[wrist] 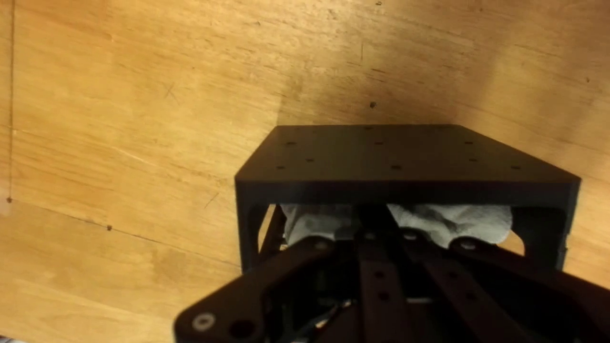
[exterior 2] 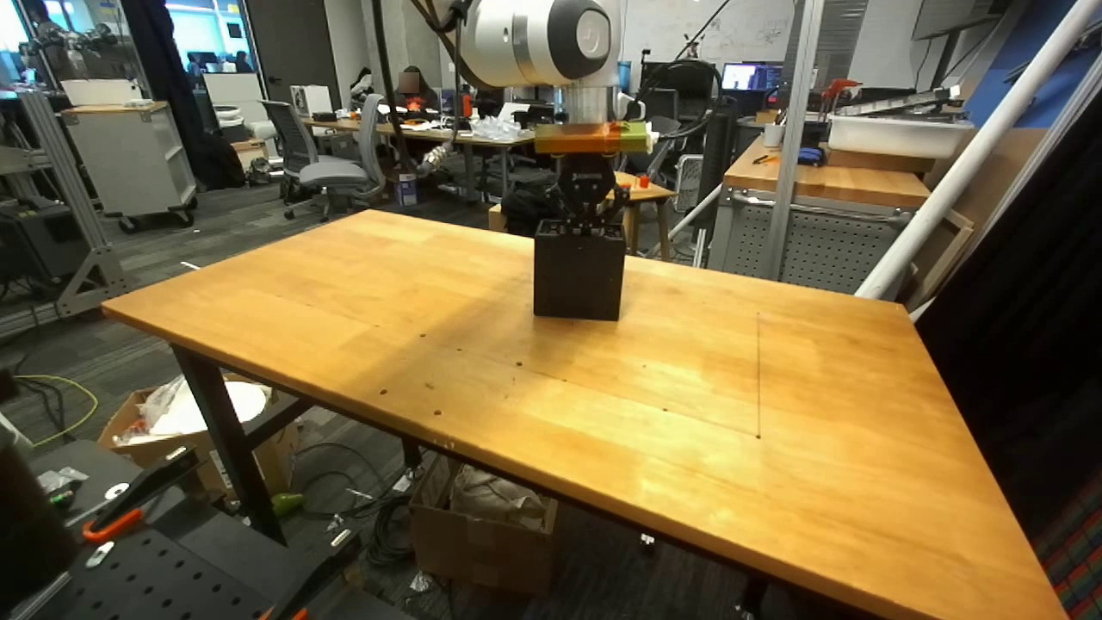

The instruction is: Put the white towel in the black box

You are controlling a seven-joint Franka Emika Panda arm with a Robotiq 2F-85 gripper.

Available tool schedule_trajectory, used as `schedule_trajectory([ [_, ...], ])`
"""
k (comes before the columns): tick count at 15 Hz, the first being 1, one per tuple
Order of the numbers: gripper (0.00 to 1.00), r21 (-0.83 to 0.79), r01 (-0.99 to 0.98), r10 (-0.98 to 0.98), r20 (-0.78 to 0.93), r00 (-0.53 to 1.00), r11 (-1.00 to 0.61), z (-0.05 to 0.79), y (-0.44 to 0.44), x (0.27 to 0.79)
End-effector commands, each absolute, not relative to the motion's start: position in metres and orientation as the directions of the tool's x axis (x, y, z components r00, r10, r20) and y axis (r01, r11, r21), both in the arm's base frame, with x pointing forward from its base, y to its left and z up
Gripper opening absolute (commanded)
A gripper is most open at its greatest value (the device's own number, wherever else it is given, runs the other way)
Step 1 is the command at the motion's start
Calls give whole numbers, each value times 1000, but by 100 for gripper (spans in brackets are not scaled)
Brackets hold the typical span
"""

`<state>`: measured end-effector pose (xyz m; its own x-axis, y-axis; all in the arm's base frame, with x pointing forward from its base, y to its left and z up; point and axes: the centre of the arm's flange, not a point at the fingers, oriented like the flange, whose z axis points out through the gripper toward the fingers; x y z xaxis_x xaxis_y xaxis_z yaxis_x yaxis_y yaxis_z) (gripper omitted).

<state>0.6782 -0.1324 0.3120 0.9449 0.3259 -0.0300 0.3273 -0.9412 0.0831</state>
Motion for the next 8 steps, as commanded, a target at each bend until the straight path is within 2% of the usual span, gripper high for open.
schedule_trajectory([
  [1, 0, 31, 342, 342, -4, 940, -939, 296, -153, 688],
  [8, 0, -19, 408, 408, -32, 912, -913, 273, -147, 707],
])
